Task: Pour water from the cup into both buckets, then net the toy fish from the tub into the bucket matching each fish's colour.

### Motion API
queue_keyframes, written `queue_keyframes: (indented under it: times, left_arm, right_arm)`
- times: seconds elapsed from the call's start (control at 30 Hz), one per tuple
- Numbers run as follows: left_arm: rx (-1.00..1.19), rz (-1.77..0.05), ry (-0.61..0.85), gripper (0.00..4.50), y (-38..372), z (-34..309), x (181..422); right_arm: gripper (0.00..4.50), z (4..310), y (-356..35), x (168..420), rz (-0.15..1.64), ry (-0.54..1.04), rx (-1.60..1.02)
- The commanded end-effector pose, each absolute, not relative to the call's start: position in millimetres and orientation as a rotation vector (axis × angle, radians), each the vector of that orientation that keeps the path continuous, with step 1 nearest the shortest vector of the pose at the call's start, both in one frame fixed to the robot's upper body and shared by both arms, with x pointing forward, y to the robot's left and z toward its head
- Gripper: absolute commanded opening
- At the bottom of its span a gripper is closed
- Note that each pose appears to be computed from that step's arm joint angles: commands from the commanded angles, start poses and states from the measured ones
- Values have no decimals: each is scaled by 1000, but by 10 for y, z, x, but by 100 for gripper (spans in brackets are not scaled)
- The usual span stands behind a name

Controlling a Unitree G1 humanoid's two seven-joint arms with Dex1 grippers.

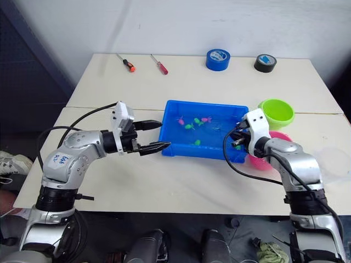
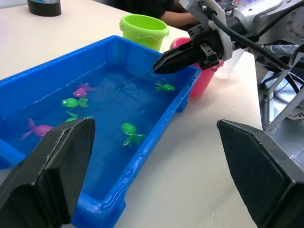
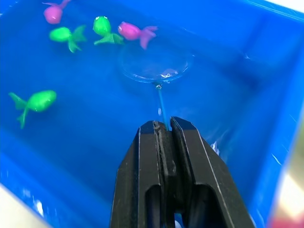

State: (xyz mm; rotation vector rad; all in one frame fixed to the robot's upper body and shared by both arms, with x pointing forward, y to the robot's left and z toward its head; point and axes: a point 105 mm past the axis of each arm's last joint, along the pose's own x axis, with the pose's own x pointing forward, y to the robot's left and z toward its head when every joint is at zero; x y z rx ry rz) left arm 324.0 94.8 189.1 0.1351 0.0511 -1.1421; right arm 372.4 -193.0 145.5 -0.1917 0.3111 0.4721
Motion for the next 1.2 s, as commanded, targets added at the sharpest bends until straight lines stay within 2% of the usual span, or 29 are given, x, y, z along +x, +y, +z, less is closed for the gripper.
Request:
queue_keyframes:
  times: [0.03,0.2,0.4,0.73,0.87,1.13,1.2]
  left_arm:
    - [155,-1139,-3,448,967,2021,3203]
    - [153,-1133,-8,448,973,2029,3235]
    - [147,-1141,-23,448,939,2051,3280]
    - [74,-1303,-52,448,649,2138,3338]
    - [73,-1445,-65,448,441,2175,3264]
    - [101,-1589,-74,448,187,2192,3286]
    - [102,-1610,-79,448,142,2197,3295]
  right_arm:
    - [0,1629,-1872,3765,479,233,-205]
    - [0,1693,-1808,3771,484,201,-181]
    - [0,1848,-1850,3651,484,154,-173]
    - [0,2168,-2121,3067,394,63,-213]
    - [0,2282,-2415,2689,265,31,-224]
    - [0,2254,-2822,2009,41,64,-313]
    - [0,2234,-2891,1904,0,85,-356]
